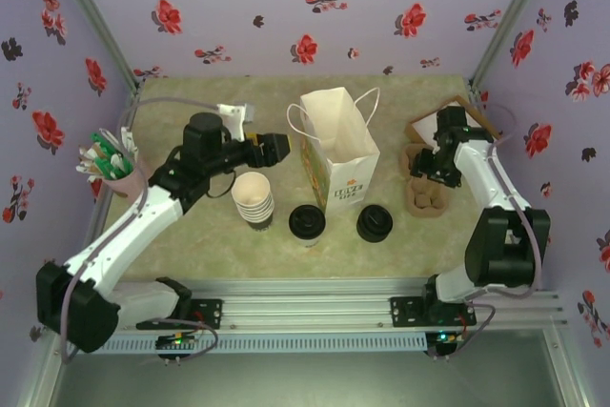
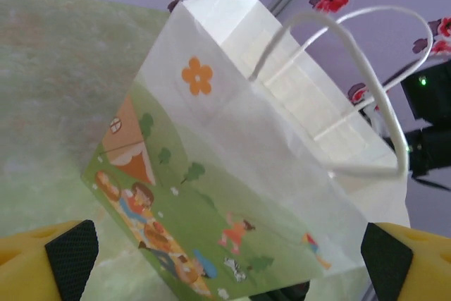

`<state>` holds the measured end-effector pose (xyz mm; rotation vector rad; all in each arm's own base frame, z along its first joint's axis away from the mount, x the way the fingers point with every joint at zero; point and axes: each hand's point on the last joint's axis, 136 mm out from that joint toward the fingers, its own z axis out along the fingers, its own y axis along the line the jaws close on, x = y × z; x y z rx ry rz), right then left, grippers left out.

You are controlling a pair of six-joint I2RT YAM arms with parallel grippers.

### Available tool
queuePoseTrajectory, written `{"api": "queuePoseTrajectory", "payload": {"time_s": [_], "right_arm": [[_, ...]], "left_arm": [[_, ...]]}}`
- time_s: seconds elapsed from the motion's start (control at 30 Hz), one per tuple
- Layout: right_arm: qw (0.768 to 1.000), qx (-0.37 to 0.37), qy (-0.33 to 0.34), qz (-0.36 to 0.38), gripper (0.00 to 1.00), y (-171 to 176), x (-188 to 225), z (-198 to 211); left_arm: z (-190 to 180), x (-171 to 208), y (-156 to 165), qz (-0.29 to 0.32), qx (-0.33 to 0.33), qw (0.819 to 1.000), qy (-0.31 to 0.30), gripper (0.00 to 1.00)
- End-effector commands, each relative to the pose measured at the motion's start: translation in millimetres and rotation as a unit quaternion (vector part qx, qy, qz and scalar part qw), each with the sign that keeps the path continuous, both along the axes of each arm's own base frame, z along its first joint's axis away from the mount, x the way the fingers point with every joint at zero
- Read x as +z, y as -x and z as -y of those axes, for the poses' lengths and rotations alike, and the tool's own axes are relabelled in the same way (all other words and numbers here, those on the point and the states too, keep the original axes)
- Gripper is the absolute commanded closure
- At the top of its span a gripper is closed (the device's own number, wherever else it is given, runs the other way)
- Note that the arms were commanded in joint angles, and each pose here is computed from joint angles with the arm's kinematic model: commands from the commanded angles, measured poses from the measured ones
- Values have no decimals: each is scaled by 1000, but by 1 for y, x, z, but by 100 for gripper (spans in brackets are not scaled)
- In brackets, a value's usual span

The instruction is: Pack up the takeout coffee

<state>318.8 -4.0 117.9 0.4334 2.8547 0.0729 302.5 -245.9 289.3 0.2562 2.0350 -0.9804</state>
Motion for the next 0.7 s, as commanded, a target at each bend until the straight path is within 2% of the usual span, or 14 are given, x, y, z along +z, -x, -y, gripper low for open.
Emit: {"api": "queuePoseTrajectory", "payload": {"time_s": [0.0, 0.2, 0.67], "right_arm": [[1000, 22, 22, -4, 41, -10, 2, 7], [999, 39, 4, -14, 43, -19, -4, 0], [997, 60, 10, -54, 46, -20, -24, 1]], "left_arm": [[-21, -27, 0, -3, 41, 998, -57, 1], [-24, -40, 1, -14, 41, 996, -83, 1], [-20, -40, -3, -14, 33, 995, -92, 1]]}}
